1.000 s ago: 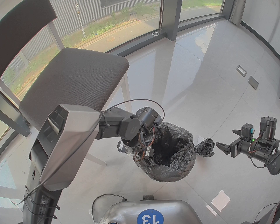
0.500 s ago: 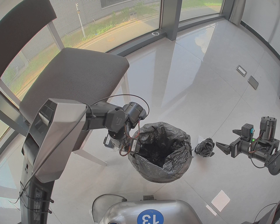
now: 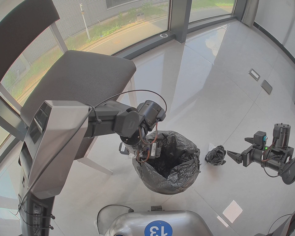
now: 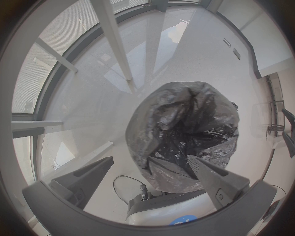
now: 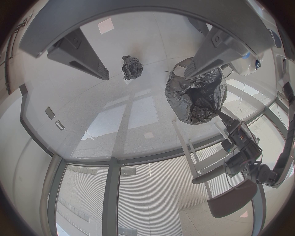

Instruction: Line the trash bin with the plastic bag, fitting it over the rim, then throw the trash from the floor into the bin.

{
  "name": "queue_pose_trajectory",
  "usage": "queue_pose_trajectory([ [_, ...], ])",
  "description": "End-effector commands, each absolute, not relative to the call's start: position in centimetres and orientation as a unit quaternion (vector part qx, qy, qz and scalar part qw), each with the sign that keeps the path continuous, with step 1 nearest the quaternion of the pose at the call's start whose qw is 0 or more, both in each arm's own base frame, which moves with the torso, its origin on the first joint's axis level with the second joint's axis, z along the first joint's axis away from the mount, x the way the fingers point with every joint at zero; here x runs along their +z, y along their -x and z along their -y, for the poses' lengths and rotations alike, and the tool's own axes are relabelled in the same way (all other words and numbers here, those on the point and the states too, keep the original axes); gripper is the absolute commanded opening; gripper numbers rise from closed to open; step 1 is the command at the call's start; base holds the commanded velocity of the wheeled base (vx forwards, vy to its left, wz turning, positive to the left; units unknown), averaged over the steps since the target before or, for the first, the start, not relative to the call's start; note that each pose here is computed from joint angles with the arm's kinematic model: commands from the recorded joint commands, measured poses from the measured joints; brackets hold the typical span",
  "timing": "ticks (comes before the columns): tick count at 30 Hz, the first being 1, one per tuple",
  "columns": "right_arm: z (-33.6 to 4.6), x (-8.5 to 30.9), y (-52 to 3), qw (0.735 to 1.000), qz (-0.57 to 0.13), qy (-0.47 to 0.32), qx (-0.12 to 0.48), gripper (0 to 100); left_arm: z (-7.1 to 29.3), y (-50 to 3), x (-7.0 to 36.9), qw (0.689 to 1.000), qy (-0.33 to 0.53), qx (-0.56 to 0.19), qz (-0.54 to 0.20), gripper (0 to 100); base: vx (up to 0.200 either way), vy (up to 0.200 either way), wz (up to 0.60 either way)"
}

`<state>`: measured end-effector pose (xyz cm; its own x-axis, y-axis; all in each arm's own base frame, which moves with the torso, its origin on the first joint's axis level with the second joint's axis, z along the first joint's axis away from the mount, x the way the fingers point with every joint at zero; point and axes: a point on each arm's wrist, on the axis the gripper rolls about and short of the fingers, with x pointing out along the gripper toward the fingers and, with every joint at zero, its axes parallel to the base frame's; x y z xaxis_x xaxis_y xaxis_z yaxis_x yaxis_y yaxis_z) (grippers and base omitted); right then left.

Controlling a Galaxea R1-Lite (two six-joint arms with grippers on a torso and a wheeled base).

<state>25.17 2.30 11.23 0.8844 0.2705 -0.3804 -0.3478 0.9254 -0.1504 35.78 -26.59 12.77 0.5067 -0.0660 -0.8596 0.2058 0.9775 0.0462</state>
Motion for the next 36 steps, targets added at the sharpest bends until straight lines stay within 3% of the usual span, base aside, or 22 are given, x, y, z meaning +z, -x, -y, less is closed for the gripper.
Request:
queue_pose_trajectory([
  [1, -2.3, 10.9, -25.5, 0.964, -0.185, 0.107, 0.160, 100, 26.8, -35.0, 14.1, 0.870, -0.068, -0.087, -0.480, 100, 0.000, 0.000, 0.00],
  [18, -0.5, 5.6, -32.4, 0.955, -0.248, 0.094, 0.131, 100, 23.2, -30.3, 24.0, 0.910, -0.021, -0.113, -0.399, 100, 0.000, 0.000, 0.00],
  [36, 0.7, -0.6, -38.1, 0.942, -0.301, 0.085, 0.122, 100, 21.8, -29.5, 25.1, 0.915, -0.017, -0.107, -0.389, 100, 0.000, 0.000, 0.00],
])
